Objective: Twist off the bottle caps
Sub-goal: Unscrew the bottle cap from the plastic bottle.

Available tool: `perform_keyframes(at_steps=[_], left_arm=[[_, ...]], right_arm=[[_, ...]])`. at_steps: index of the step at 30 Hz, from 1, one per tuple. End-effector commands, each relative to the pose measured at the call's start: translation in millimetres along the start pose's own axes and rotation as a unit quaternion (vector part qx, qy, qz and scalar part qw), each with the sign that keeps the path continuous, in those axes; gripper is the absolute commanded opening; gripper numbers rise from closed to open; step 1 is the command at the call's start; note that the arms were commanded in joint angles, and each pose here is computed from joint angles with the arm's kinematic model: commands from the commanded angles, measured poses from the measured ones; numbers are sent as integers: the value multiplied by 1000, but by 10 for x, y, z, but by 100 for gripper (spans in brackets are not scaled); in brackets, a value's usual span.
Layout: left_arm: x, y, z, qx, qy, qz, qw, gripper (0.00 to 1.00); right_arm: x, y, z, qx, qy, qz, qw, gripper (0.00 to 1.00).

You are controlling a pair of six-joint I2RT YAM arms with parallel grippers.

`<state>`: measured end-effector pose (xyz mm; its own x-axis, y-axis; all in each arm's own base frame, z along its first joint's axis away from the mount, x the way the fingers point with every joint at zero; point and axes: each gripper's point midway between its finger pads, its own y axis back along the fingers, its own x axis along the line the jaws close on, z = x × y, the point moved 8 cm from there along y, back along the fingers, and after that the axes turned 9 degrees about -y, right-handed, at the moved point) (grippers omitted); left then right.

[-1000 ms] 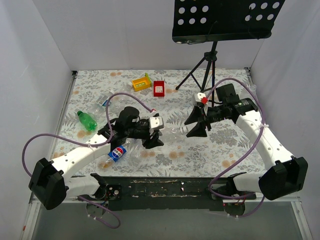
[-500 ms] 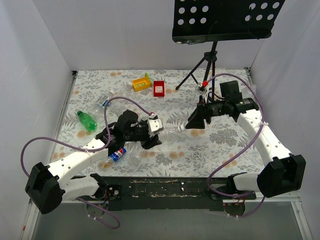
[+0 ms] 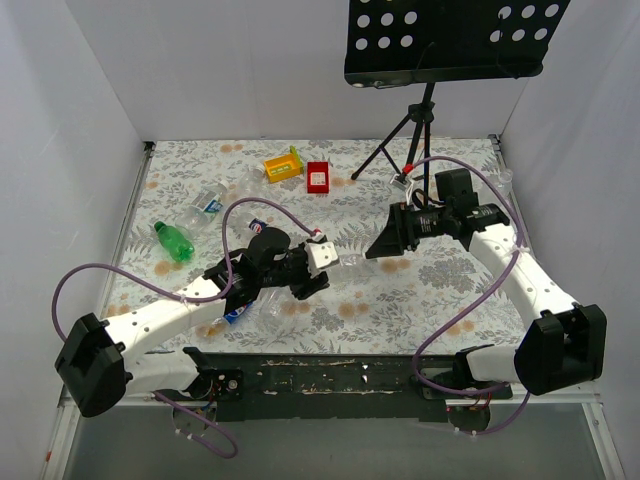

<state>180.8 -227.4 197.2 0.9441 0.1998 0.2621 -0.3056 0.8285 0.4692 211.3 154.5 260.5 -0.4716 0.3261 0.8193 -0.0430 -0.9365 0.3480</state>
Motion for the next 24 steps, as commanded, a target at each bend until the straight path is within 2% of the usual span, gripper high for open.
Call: perform_keyframes(at_steps=[1,4,7,11,15,19,24], left_arm=[[112,3,181,-25,-10,31,999,0],[120,-8,188,-26,-10,33,999,0],[119,-13,190,-27,-9,33,999,0],[118,-12,176,-25,-8,35,999,0],[91,2,144,-25,-11,32,999,0],[29,29,118,-31,-11,16,999,0],[-57,91,160,-51,-5,-12,999,0]], right_arm=[[21,-34,-40,8,-2,13,1000,67],[13,-50,-52,12,-4,15,1000,64],[39,-51,-49,15,-2,27,1000,54],[54,-48,-37,15,7,39,999,29],[99,-33,-34,13,40,59,997,10],[157,3,-76,16,114,95,989,4],[185,60,-96,31,228,105,968,1]])
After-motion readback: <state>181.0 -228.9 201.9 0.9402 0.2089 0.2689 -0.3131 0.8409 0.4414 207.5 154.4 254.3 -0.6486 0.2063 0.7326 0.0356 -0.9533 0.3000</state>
